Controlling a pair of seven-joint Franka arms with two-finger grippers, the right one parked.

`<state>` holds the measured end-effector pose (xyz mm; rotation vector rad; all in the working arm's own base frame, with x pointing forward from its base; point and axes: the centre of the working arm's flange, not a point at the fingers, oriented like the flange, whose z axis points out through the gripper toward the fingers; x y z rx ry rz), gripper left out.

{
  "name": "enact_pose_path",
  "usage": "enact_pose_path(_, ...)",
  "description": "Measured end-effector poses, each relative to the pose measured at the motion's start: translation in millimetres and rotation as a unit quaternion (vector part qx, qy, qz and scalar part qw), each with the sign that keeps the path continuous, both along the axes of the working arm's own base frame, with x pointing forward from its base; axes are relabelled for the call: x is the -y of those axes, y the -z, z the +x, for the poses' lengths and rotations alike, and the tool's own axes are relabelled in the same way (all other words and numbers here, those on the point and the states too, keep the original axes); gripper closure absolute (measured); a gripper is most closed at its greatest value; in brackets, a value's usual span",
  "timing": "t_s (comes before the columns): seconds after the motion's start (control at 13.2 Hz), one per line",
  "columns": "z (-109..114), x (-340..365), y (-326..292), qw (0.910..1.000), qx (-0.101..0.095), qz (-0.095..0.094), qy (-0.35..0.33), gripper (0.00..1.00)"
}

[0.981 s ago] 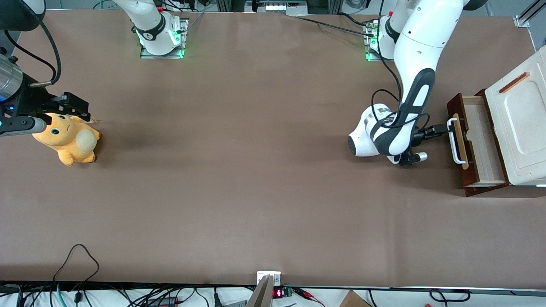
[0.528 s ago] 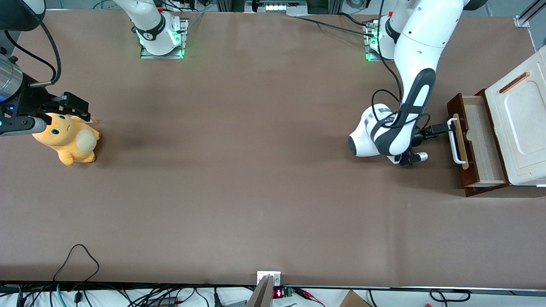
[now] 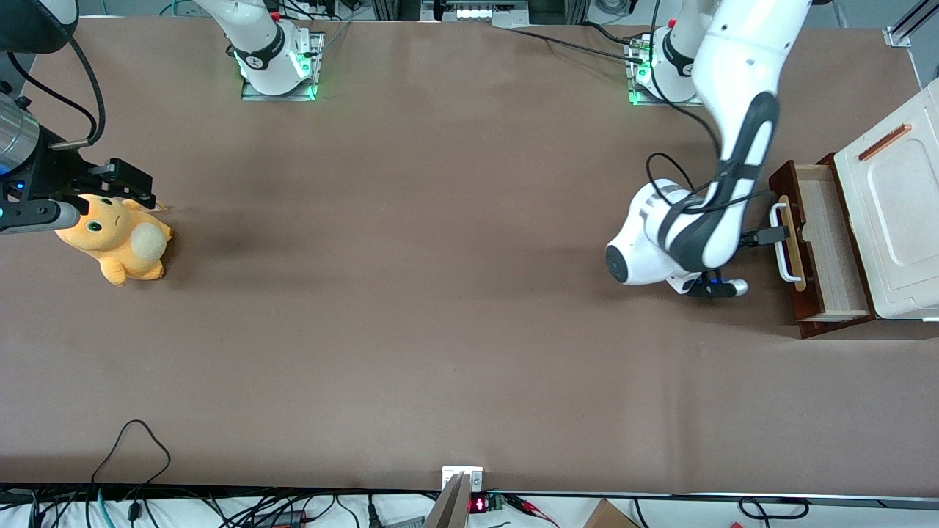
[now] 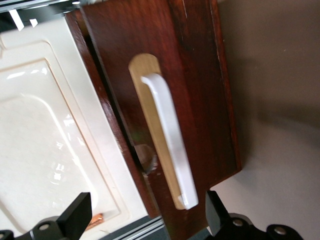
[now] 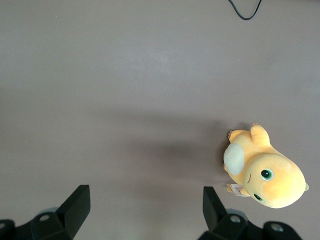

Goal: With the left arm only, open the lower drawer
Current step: 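Open the left gripper and back it away from the handle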

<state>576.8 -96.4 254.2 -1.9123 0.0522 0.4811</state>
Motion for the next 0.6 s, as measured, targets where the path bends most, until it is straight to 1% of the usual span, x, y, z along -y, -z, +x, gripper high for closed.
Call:
enact_pose_path(0.15, 14, -12, -34, 0.9986, -0.012, -0.048, -0.017, 0.0)
enact_pose_path(0.23, 20, -22, -49, 0.9966, -0.017, -0.076, -0.026, 0.0)
enact_pose_path(0.3, 26, -31, -64, 0.9936, -0.02, -0.107, -0.031, 0.0)
enact_pose_path(0.45, 36, -46, -97, 0.9846, -0.016, -0.17, -0.036, 0.0)
enact_pose_path(0.6, 41, -60, -131, 0.9732, -0.001, -0.224, -0.049, 0.0)
